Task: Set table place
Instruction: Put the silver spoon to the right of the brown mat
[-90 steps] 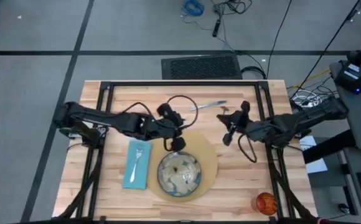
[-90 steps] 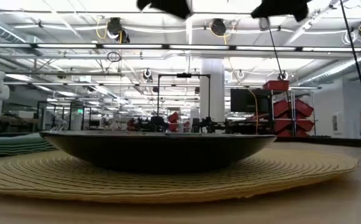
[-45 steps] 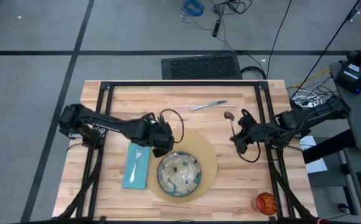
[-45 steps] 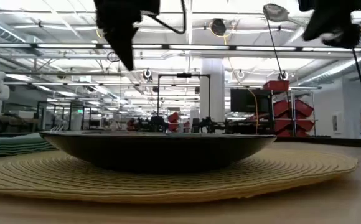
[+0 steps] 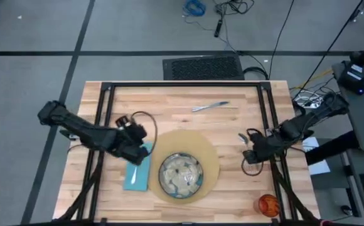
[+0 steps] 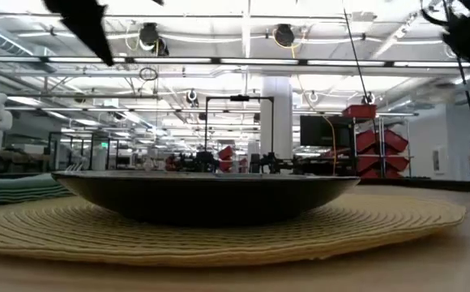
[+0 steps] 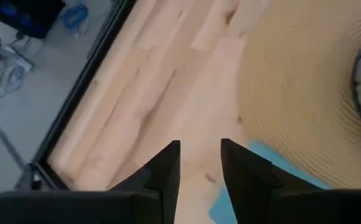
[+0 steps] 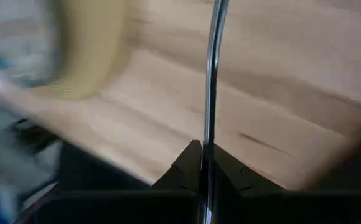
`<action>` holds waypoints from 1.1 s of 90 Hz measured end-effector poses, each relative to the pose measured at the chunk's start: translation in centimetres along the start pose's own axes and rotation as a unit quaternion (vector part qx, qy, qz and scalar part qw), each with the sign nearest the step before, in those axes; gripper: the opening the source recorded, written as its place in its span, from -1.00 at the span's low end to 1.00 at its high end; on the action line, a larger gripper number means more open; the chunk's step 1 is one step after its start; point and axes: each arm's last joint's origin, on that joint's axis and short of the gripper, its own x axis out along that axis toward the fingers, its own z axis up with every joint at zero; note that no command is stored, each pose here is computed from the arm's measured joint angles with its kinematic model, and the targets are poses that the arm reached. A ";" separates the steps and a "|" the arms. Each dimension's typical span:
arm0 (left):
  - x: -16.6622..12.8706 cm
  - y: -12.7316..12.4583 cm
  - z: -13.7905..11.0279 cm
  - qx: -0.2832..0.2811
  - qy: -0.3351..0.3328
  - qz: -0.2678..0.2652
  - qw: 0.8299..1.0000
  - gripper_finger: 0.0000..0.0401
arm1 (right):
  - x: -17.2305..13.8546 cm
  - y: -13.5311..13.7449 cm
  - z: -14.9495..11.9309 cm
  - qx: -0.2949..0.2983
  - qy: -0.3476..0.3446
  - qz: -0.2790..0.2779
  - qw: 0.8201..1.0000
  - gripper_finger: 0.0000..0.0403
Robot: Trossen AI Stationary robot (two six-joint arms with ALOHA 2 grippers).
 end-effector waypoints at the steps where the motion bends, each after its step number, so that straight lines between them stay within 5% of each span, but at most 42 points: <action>1: -0.1 0.0 -0.2 -0.001 -0.002 -0.003 1.000 -0.50 | -0.1 -0.2 0.0 0.004 -0.005 0.000 1.000 -1.00; 14: -0.6 -0.4 -2.1 -0.012 -0.030 -0.052 0.998 -0.50 | -1.5 -1.7 -0.2 0.045 -0.039 0.059 0.996 -1.00; 30: -1.3 -1.4 -2.5 -0.024 -0.059 -0.099 0.993 -0.50 | 0.6 -2.7 -0.4 0.085 -0.029 0.021 0.996 -1.00; 52: -2.0 -2.3 -2.5 -0.006 -0.085 -0.131 0.988 -0.50 | 7.6 -2.5 -0.7 0.076 0.027 0.130 0.988 -1.00; 66: -2.1 -2.3 -2.7 -0.003 -0.085 -0.134 0.987 -0.50 | 9.9 -2.8 0.0 0.082 -0.004 0.226 0.971 -1.00; 99: -2.1 -2.3 -2.7 -0.018 -0.087 -0.134 0.987 -0.50 | 10.7 -3.0 0.3 0.098 -0.003 0.234 0.967 -1.00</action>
